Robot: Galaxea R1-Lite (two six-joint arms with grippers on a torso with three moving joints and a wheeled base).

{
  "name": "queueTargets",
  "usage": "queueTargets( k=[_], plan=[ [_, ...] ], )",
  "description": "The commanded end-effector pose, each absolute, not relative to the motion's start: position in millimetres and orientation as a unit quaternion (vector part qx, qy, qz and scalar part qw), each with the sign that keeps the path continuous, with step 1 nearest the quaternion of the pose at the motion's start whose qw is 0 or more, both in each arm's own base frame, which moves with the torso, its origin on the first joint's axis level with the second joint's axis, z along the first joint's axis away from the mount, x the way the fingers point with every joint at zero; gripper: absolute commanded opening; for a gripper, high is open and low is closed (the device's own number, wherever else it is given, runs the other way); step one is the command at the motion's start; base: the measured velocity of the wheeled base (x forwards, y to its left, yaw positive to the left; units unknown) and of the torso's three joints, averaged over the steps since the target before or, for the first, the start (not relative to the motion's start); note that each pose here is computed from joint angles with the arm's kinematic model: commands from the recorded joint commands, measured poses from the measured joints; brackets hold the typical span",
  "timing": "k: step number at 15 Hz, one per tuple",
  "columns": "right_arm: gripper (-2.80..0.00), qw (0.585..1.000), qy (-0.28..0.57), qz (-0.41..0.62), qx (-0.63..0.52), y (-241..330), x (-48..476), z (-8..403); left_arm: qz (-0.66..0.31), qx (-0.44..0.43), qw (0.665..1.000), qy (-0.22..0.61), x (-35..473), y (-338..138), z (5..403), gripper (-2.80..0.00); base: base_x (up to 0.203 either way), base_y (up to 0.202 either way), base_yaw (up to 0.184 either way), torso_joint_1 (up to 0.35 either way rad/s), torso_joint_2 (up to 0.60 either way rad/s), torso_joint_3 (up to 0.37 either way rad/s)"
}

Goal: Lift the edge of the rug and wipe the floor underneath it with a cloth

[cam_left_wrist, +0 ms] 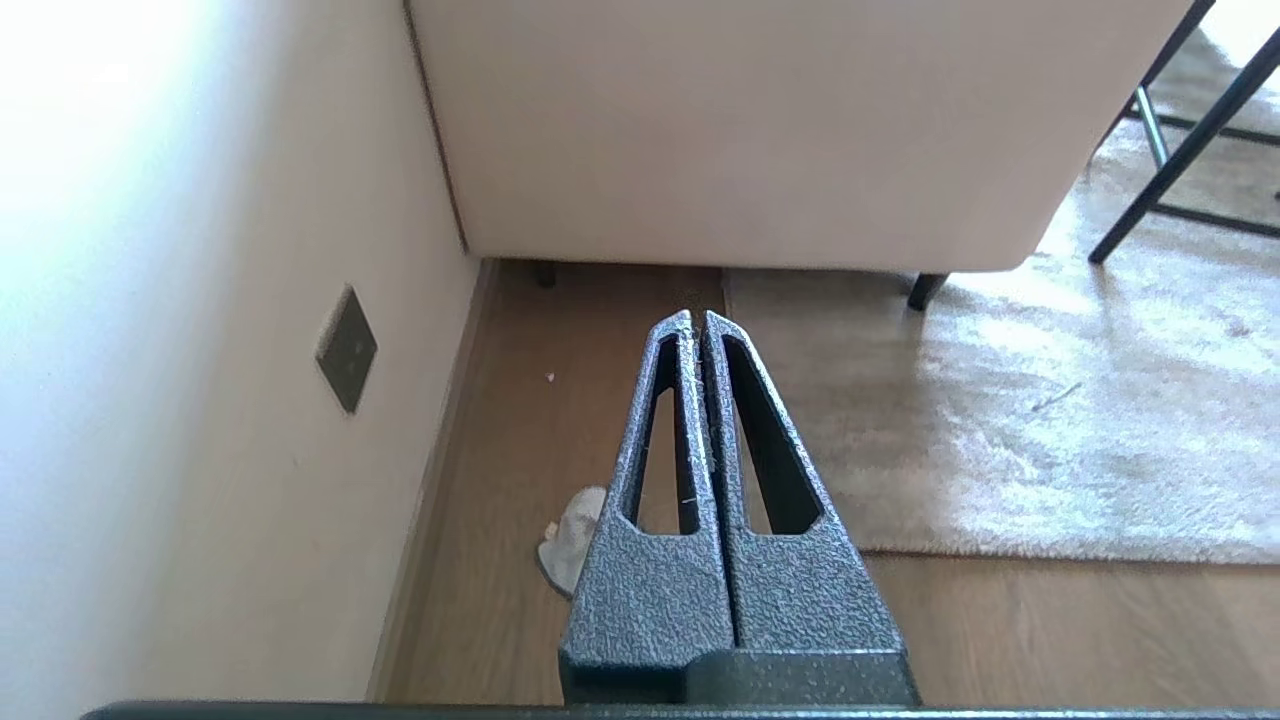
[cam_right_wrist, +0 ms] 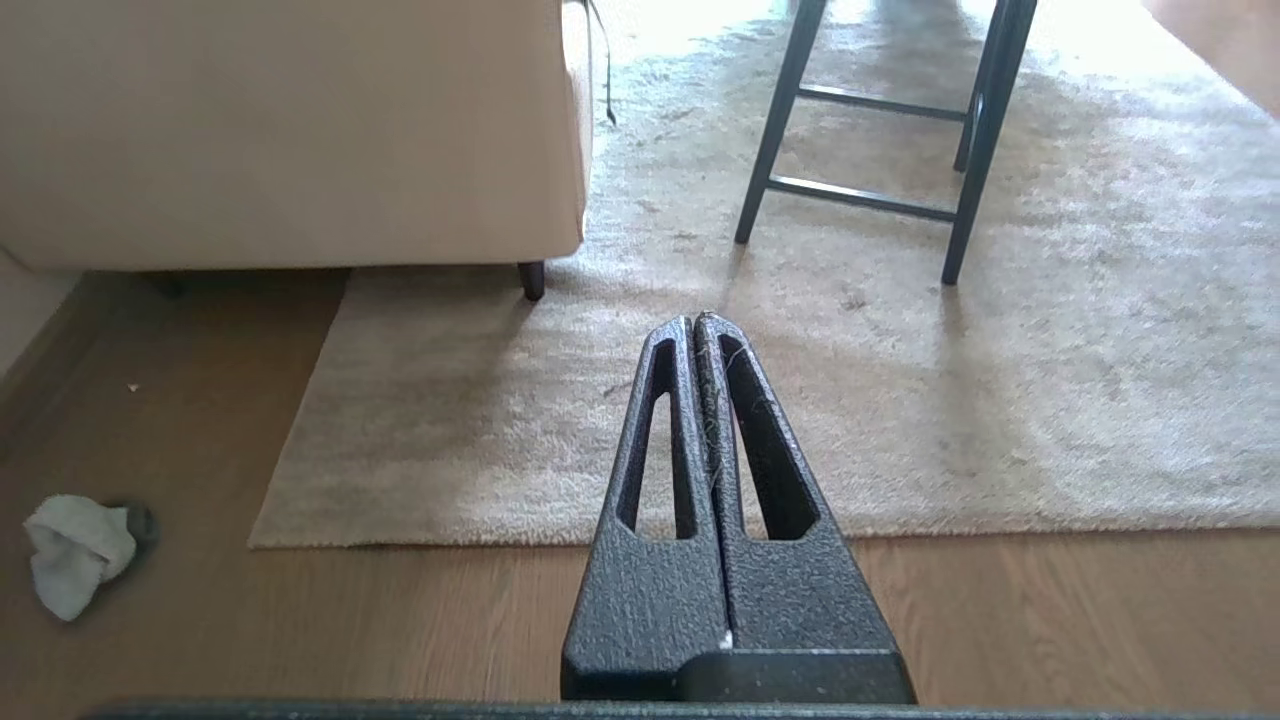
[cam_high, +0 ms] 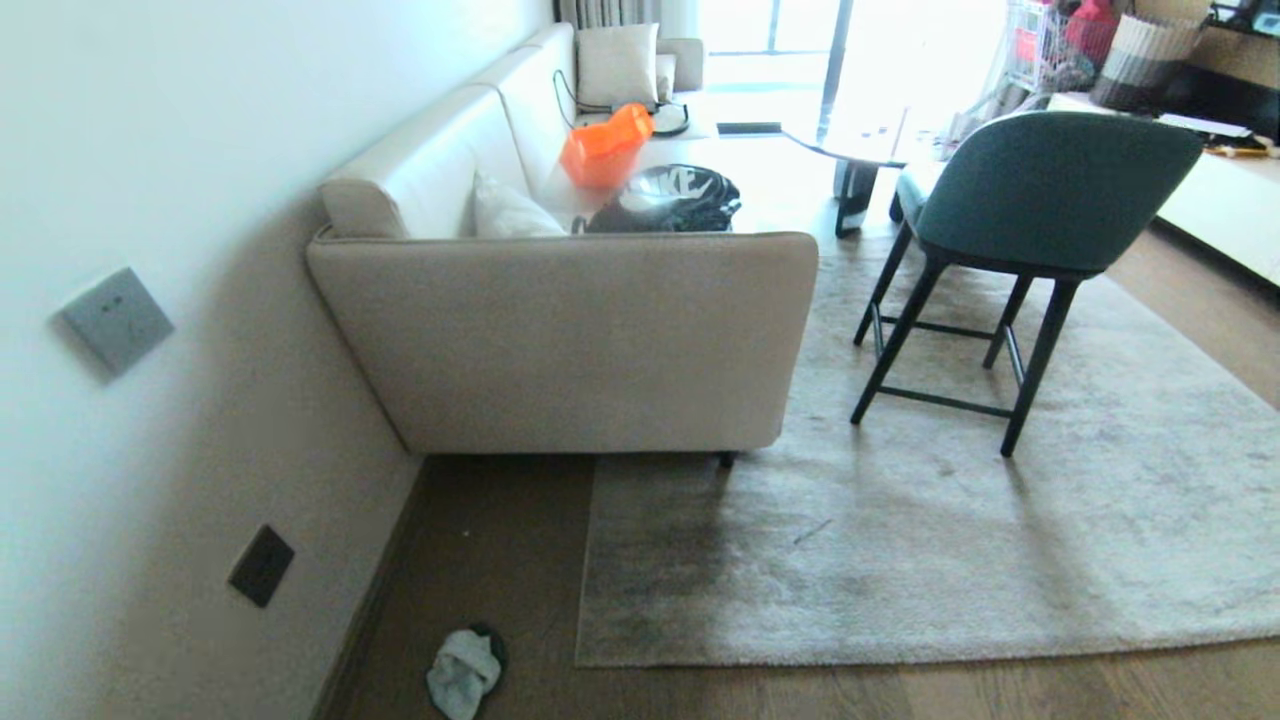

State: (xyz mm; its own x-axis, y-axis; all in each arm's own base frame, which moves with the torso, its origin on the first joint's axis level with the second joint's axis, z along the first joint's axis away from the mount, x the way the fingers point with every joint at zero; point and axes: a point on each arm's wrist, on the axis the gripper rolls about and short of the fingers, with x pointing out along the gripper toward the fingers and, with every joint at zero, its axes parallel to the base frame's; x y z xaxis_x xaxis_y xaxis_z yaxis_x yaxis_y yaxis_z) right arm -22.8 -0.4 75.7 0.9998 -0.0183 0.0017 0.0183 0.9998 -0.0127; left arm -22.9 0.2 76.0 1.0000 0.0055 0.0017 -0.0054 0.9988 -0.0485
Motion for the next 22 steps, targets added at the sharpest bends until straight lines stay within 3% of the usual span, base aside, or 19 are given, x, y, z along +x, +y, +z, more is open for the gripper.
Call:
queueTargets(
  k=[1,11,22],
  plan=[
    [-2.8,1.0,-0.001,-0.009,-0.007,-0.4,-22.8,75.6,0.003,-0.025,1.0,-0.001,-22.9,0.2,75.9,-2.8,0.0,0.0,0.0,0.007,-0.44,-0.417],
    [-2.8,1.0,0.0,-0.009,-0.005,-0.4,-22.7,75.7,0.003,-0.025,1.0,-0.001,-22.9,0.2,75.9,-2.8,0.0,0.0,0.0,0.081,-0.47,-0.384],
    [-2.8,1.0,-0.001,-0.009,-0.008,-0.4,-22.8,75.6,0.002,-0.025,1.0,-0.001,-22.9,0.2,75.9,-2.8,0.0,0.0,0.0,0.188,-0.55,-0.364]
  ],
)
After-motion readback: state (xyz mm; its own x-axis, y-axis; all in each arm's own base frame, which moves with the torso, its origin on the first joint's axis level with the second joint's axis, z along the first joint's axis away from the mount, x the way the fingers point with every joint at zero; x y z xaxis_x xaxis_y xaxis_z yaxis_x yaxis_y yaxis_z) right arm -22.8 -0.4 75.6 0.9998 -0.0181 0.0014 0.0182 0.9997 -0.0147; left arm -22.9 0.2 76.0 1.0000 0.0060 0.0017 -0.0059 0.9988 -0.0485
